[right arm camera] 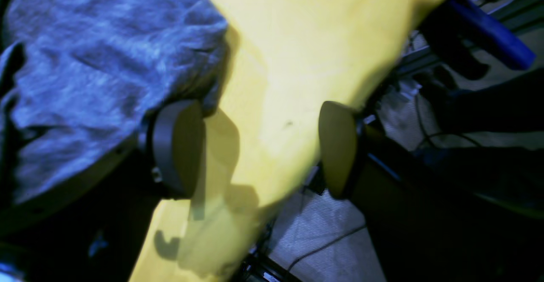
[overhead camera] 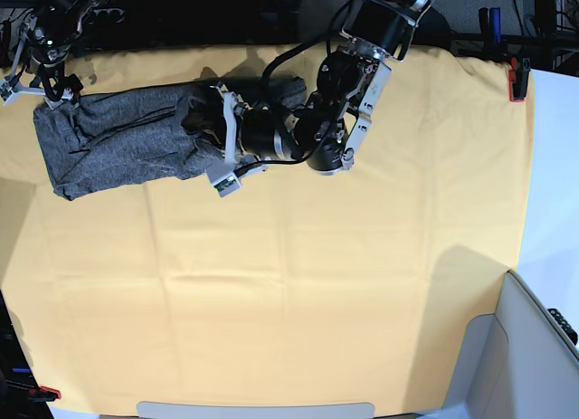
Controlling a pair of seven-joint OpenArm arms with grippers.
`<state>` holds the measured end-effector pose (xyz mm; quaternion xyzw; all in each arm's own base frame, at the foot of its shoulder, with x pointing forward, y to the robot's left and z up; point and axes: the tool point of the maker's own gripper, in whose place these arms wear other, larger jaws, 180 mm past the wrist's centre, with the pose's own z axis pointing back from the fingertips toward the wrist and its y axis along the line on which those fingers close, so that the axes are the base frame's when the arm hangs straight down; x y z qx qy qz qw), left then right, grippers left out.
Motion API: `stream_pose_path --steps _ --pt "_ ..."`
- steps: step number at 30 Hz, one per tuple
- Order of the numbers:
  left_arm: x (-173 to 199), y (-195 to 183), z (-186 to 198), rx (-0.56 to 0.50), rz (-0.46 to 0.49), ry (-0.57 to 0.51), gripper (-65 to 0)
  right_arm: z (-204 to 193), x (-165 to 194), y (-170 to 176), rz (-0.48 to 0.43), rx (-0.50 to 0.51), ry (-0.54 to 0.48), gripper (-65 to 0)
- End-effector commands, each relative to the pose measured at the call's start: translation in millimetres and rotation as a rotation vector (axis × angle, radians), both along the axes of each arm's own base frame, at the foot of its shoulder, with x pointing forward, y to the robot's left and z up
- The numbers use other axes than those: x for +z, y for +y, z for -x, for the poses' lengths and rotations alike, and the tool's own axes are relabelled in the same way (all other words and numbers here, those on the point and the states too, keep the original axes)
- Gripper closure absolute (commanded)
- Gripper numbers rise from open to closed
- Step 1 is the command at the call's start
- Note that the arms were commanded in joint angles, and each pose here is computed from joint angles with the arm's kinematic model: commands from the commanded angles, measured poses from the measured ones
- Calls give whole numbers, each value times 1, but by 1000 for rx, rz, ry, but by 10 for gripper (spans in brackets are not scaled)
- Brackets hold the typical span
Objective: Fold the T-shirt properly
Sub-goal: 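Press and tuck the folded end onto the bundle with the left gripper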
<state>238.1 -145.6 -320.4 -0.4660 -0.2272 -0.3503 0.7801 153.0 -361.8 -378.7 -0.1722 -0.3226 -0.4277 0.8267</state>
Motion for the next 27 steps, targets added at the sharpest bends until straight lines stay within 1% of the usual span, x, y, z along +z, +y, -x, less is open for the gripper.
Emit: stream_pose_path --steps 1,4,9,11,12,15,19,24,27 --pt "21 -6 -9 7 61 -43 -1 -3 7 -5 30 -2 -19 -424" --pt "33 -3 -13 19 77 -87 -1 -3 7 -5 30 -2 -18 -424" --pt "39 53 -45 152 29 -163 -1 -2 6 -4 26 -4 -18 -424" --pt "42 73 -52 188 5 -195 -1 -2 6 -4 26 -4 -18 -424" --pt "40 83 -54 201 -13 -203 -1 -2 6 -4 26 -4 -18 -424" --pt "26 100 -48 225 -50 -177 -1 -2 6 -4 26 -4 -18 -424" --pt "10 106 -34 243 -59 -123 -1 -3 6 -4 26 -4 -21 -424" --pt "3 101 -23 235 -53 -91 -1 -4 7 -4 26 -4 -23 -424" --pt "4 85 -16 196 -36 -86 -1 -3 6 -4 26 -4 -20 -424"
